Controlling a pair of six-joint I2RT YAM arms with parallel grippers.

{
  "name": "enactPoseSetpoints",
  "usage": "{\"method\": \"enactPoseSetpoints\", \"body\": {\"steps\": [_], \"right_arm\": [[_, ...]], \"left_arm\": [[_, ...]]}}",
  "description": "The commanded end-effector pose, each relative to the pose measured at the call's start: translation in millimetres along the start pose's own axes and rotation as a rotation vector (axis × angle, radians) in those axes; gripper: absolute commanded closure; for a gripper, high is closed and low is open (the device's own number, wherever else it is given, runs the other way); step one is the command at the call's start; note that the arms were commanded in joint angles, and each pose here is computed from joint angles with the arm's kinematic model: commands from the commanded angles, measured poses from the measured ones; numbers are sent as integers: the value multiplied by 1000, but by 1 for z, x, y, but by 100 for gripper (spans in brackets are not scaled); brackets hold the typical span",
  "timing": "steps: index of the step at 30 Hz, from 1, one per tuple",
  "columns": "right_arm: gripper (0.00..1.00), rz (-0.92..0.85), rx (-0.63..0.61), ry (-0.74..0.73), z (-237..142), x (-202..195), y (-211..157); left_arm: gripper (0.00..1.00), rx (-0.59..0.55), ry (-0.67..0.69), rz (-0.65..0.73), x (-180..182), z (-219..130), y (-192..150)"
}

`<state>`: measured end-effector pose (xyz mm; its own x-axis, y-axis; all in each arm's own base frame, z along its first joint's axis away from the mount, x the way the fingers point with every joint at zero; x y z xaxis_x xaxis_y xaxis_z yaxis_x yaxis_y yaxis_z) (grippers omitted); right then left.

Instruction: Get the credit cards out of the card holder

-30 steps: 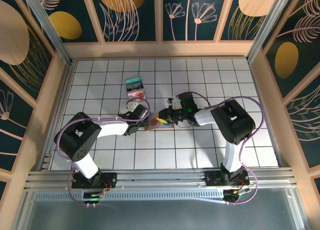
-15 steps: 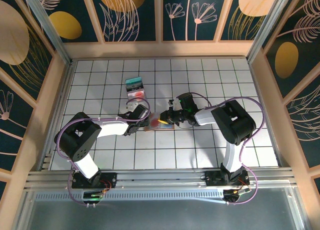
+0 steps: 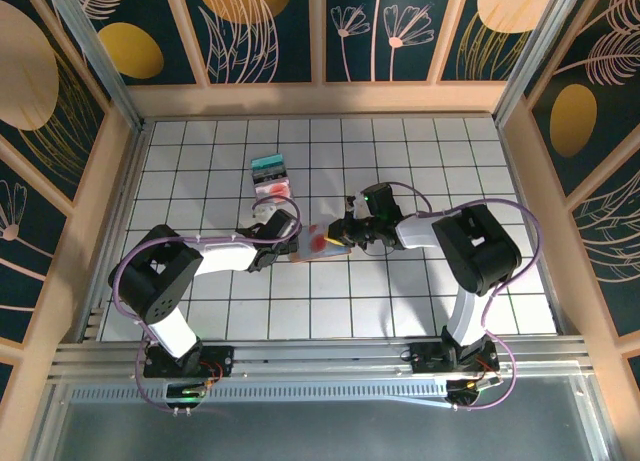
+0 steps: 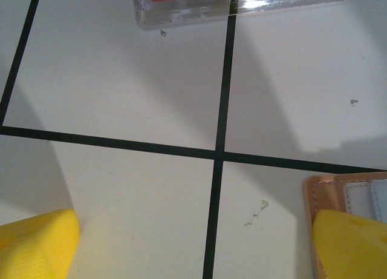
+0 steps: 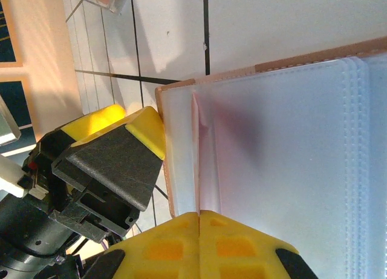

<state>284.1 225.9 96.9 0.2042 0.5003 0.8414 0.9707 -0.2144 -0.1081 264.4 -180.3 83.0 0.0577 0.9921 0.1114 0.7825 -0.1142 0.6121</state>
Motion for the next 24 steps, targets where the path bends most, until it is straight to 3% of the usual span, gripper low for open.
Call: {"method": "enactPoseSetpoints", "body": {"steps": [1,5,12,24], "right_arm": [[94,-32,-30,2,-6,9,4],[91,-31,-26,8,-5,9,4],[78,-32,-15,12,-2,9,3],[80,-37,13,21,10,11,3]], "left_arm": [[1,134,59,78,11,8,-30],[1,134,54,80,10,8,-30],[1,118,26,92,7,6,-25],[1,122,-10,91,0,10,-22]]}}
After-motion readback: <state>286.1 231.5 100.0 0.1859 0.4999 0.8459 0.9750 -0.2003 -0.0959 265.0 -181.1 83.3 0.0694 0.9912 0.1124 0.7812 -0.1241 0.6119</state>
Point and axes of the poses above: each hand's point on the last joint's axis, 136 mm out from that joint toward the fingers, its own z axis out along the fingers, its own x axis along the line the jaws close on, y = z × x, the point moved 9 cm from there along -z, back along the fingers, and after that the axes turned 14 degrees about z, right-handed, at the moved point
